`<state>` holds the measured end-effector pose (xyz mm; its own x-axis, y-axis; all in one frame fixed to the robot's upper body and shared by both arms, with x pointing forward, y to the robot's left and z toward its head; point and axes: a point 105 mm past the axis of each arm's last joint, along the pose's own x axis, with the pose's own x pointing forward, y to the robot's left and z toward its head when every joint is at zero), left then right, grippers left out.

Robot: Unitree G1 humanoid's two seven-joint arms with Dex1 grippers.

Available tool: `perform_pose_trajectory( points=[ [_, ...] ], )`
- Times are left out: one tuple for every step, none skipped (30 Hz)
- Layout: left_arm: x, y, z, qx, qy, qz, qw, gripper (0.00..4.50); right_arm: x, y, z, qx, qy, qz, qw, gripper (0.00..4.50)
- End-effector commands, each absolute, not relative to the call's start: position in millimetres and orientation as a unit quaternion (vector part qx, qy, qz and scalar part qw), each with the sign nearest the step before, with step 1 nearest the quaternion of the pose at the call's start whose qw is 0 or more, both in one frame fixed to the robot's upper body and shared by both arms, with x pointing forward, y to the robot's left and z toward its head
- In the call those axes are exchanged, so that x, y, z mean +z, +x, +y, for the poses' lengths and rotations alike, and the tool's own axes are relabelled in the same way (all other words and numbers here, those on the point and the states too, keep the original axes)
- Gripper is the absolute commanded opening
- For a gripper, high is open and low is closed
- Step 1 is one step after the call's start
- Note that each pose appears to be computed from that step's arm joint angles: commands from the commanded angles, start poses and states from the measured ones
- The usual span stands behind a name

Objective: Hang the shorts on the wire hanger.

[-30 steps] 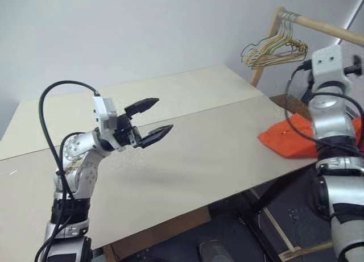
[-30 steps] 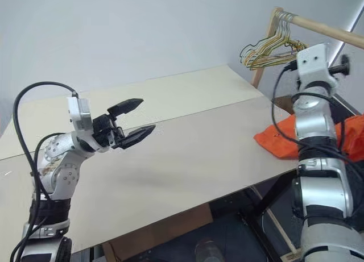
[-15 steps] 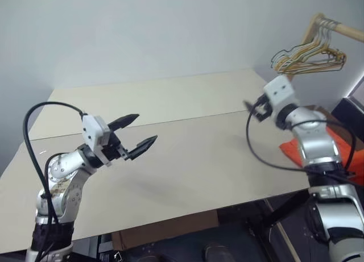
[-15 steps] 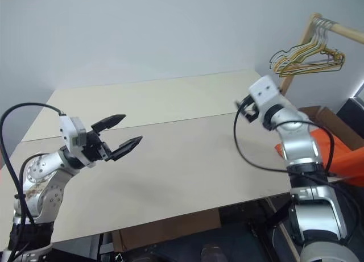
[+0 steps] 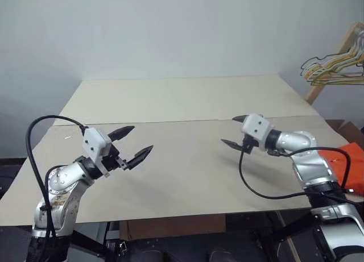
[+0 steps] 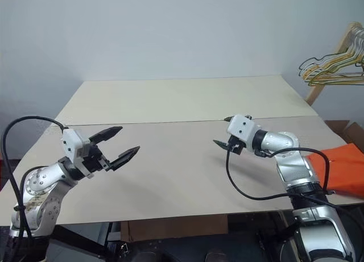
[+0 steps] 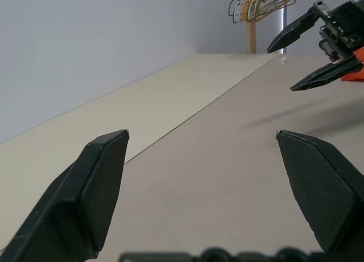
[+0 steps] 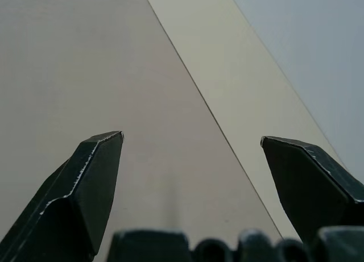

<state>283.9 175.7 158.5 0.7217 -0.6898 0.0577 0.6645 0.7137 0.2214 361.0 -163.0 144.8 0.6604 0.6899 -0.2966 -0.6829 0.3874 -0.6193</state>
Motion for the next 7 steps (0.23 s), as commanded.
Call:
perform_pose_trajectory(
  points=[
    [167.0, 282.4, 178.2, -0.356, 0.112, -0.086, 0.924, 4.50, 156.9, 357.2, -160.6, 0.419, -0.389, -0.030, 0.820, 4.48],
    [165.7, 282.5, 178.3, -0.356, 0.115, -0.084, 0.924, 4.50, 156.3, 358.3, -161.0, 0.417, -0.390, -0.029, 0.821, 4.48],
    [164.6, 283.1, 177.8, -0.357, 0.115, -0.082, 0.923, 4.50, 155.5, 359.7, -161.8, 0.413, -0.393, -0.026, 0.821, 4.48],
    [163.9, 283.5, 177.4, -0.357, 0.115, -0.081, 0.923, 4.50, 155.0, 360.6, -162.4, 0.411, -0.396, -0.025, 0.821, 4.48],
    [163.3, 284.0, 176.5, -0.359, 0.115, -0.080, 0.923, 4.50, 154.4, 361.2, -162.9, 0.410, -0.396, -0.023, 0.821, 4.48],
    [162.2, 284.4, 175.2, -0.363, 0.117, -0.077, 0.921, 4.50, 153.6, 361.2, -163.6, 0.409, -0.399, -0.022, 0.820, 4.48],
    [161.4, 284.6, 174.4, -0.365, 0.118, -0.075, 0.920, 4.50, 153.0, 361.1, -164.0, 0.409, -0.400, -0.021, 0.820, 4.48]
  ],
)
